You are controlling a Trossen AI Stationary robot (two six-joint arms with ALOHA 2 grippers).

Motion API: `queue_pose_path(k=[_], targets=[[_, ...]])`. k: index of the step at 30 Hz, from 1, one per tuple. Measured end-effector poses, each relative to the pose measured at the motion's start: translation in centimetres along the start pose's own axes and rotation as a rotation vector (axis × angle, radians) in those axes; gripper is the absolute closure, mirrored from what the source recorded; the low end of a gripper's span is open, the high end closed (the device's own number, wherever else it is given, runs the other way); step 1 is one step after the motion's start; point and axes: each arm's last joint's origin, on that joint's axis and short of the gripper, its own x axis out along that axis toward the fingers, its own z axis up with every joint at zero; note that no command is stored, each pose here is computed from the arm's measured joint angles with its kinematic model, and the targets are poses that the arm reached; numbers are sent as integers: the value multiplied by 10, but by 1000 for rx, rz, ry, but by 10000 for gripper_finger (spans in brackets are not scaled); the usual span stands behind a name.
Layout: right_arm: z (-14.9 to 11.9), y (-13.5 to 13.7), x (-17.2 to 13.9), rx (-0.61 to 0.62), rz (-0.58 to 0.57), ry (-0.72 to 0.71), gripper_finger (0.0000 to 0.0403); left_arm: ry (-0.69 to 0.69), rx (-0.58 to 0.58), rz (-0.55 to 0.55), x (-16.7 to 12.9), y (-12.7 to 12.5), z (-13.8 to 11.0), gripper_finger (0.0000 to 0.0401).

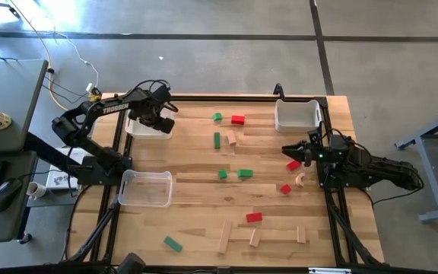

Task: Sort & place blocks by color
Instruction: Put the red rectangle into the left white bin, then put the green rectangle into the right white bin

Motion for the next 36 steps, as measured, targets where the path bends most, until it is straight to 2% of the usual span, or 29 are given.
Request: queue_pose_path(k=[7, 15, 21, 26, 30, 36], targets=[[1, 0, 0, 22, -12, -27, 169, 13, -9, -12, 2, -1, 0, 245], [8, 8, -1, 23, 72, -97, 169, 33, -17, -62, 2, -2, 0, 193], [13, 13, -2, -32, 118, -160, 169, 41, 8, -91, -1, -3, 0, 182], [18, 18, -2, -74, 116, -197, 169, 5, 41, -90, -21, -2, 5, 182], [26, 27, -1, -120, 100, -189, 169, -88, 37, -105, -46, -1, 9, 181], [41, 44, 8, -237, 58, -150, 169, -214, 75, -154, -84, -1, 0, 182]])
